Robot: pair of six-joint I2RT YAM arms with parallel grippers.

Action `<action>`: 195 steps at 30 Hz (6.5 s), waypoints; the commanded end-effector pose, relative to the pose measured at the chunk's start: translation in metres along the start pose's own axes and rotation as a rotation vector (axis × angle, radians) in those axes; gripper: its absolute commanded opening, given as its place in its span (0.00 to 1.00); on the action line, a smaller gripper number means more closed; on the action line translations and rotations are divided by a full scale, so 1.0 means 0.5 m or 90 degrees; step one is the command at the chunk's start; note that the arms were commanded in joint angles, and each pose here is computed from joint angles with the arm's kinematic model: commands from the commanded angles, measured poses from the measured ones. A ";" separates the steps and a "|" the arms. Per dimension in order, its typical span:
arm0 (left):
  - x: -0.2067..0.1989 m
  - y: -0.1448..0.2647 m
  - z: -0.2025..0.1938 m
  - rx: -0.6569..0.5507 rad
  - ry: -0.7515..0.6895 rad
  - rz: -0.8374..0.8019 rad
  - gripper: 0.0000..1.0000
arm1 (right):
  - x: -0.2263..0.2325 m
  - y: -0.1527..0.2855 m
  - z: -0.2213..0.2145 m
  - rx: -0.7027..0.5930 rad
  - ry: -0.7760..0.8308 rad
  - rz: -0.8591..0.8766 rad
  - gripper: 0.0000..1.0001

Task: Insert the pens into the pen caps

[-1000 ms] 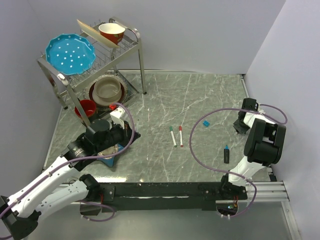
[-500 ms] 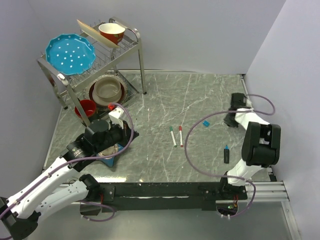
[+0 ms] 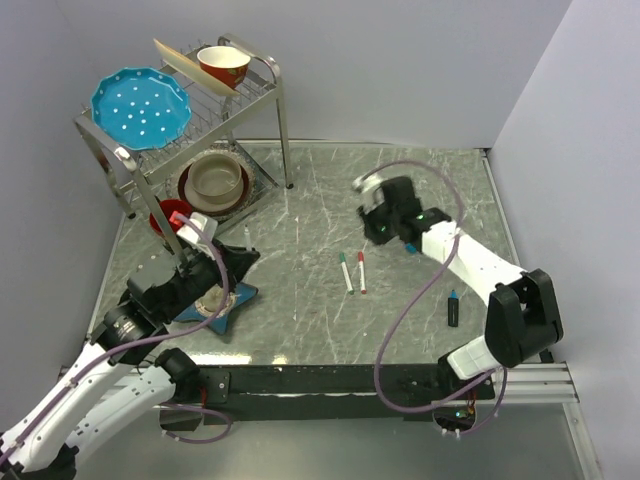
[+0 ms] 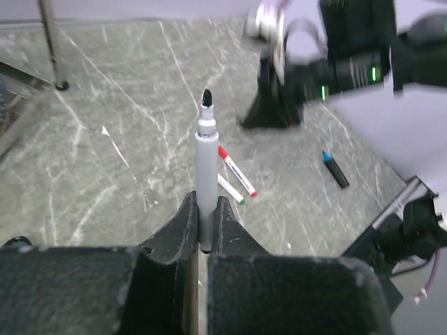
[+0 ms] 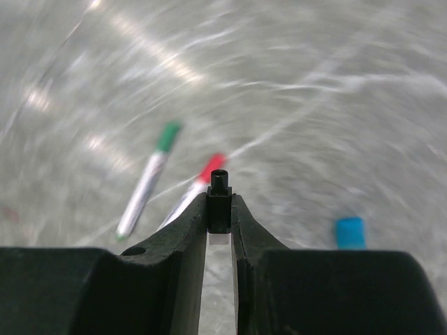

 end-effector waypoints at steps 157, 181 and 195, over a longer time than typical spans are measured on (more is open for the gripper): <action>-0.050 -0.042 -0.015 0.050 0.093 -0.117 0.01 | 0.282 0.076 -0.108 -0.024 -0.702 -0.288 0.00; -0.120 -0.089 -0.100 0.162 0.210 -0.326 0.01 | 0.360 0.388 0.203 -0.556 -0.280 0.322 0.00; -0.143 -0.065 -0.082 0.143 0.197 -0.395 0.01 | 0.385 0.373 0.237 -0.558 -0.307 0.372 0.00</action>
Point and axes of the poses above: each gripper's point midway between its finger pads, its own y axis back along the fingers, its own x axis along the line the jaws close on, z = x × y, the point moved 4 cm from there along y, back along the fingers, and after that the axes turned 3 degrees about -y, right-handed, at the moved point
